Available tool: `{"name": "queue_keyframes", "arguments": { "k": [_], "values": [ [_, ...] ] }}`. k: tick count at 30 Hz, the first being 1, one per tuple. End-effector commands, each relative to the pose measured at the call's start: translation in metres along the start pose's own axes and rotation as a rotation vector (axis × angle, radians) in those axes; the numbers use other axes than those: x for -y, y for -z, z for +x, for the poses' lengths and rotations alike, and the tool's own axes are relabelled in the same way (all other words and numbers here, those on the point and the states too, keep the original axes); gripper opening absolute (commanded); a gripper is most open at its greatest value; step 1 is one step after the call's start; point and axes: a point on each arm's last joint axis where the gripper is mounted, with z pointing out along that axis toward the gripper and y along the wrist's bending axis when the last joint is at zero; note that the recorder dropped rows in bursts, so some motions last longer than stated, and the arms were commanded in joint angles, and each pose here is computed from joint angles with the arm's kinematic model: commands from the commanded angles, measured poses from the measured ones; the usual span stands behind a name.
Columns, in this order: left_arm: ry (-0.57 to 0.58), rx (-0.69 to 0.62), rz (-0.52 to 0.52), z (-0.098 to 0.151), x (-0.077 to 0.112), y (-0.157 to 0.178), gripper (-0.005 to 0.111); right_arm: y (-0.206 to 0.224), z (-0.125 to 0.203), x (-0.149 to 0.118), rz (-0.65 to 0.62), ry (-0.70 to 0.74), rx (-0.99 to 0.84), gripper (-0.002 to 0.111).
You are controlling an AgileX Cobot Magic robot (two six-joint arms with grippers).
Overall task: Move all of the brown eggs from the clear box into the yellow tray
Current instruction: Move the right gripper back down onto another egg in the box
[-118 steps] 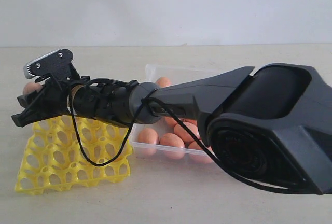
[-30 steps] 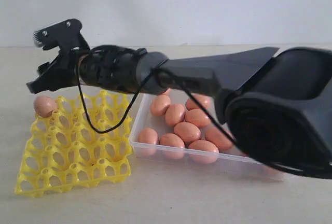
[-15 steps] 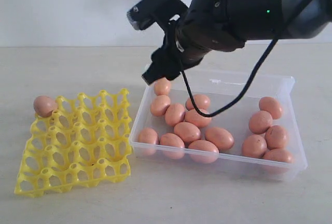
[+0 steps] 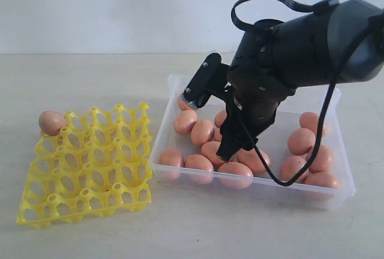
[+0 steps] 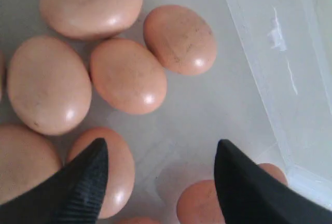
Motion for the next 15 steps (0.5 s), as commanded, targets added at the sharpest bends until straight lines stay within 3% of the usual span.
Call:
{"name": "queue_keyframes", "arguments": {
  "k": [1,9,15],
  "values": [
    [0.004,0.0,-0.001,0.001,0.0,0.0,0.022,-0.005,0.006,0.004,-0.003,0.076,0.009,0.058],
    [0.004,0.0,-0.001,0.001,0.0,0.0,0.022,-0.009,0.009,0.015,0.025,0.119,0.0,0.058],
    [0.004,0.0,-0.001,0.001,0.0,0.0,0.022,-0.008,0.014,0.009,-0.04,0.032,-0.053,0.058]
  ]
}}
